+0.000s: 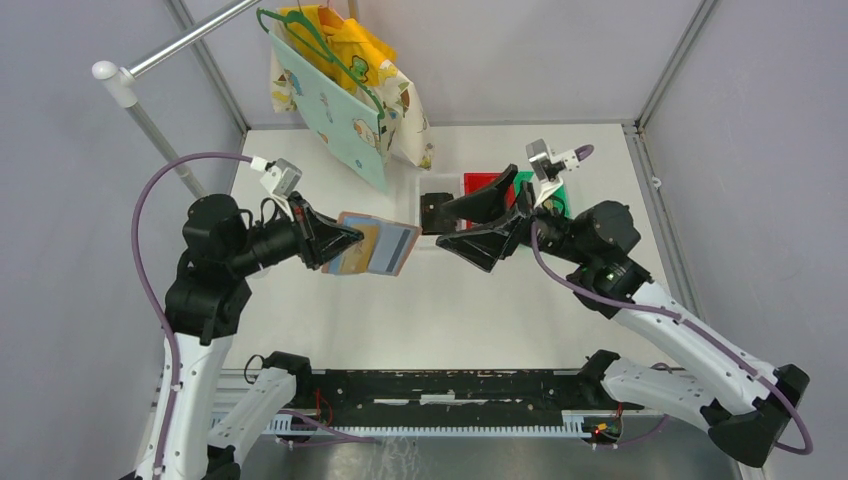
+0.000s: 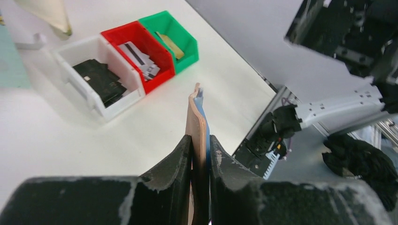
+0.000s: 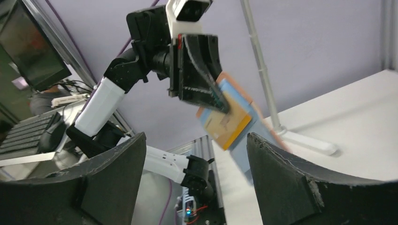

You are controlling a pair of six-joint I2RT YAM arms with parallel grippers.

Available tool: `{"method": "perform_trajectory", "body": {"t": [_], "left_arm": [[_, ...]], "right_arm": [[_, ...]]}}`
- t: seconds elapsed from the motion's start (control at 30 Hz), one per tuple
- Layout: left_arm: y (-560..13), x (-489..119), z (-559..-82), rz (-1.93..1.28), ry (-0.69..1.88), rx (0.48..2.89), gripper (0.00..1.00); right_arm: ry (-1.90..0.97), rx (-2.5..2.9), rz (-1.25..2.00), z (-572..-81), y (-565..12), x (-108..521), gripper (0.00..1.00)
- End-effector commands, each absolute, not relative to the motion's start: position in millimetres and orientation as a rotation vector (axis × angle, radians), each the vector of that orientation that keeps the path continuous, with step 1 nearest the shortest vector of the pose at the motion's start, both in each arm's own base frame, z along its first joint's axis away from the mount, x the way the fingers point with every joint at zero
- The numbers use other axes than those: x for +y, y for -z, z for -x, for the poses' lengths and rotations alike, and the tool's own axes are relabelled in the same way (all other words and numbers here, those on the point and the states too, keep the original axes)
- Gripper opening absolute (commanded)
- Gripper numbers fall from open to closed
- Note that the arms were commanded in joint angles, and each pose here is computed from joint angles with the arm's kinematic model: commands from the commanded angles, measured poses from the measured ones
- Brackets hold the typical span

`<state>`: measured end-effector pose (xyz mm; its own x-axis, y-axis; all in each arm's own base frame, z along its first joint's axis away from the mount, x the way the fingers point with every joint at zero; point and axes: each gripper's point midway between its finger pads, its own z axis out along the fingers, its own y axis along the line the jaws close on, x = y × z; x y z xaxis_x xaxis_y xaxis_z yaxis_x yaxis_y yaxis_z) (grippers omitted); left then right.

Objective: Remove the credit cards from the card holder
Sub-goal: Remove the credit card from the card holder.

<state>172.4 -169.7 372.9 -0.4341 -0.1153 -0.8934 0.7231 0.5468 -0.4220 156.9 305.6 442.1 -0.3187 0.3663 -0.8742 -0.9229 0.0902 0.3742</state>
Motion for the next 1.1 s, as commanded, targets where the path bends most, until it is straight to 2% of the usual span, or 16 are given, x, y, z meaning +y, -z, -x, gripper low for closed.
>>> {"method": "perform_trajectory", "body": {"t": [0.0,0.23,0.83,0.97,1.07], "left_arm": [[-385.6,-159.2,-196.0,-0.364,0.953,1.745,0.02],[-402.6,-168.5,-188.7,-0.356,1.06,1.712,0.02],[-434.3,-191.7,-152.3,-0.481,1.35,1.646,0.02],[-432.8,-191.6,-153.0,-0.48,1.349,1.652,0.02],[-433.9,-191.7,-152.9,-0.479,1.35,1.65,0.02]], "right_arm": [[-1.706,1.24,0.566,-142.6,-425.4,320.9,0.83],[-1.838,1.286,0.548,-134.7,-396.8,361.9,0.79],[-2.05,1.177,0.535,-130.6,-408.8,386.5,0.73],[-2.126,1.08,0.554,-120.2,-422.5,380.5,0.66],[-2.161,1.036,0.564,-115.2,-427.9,376.9,0.56]]}}
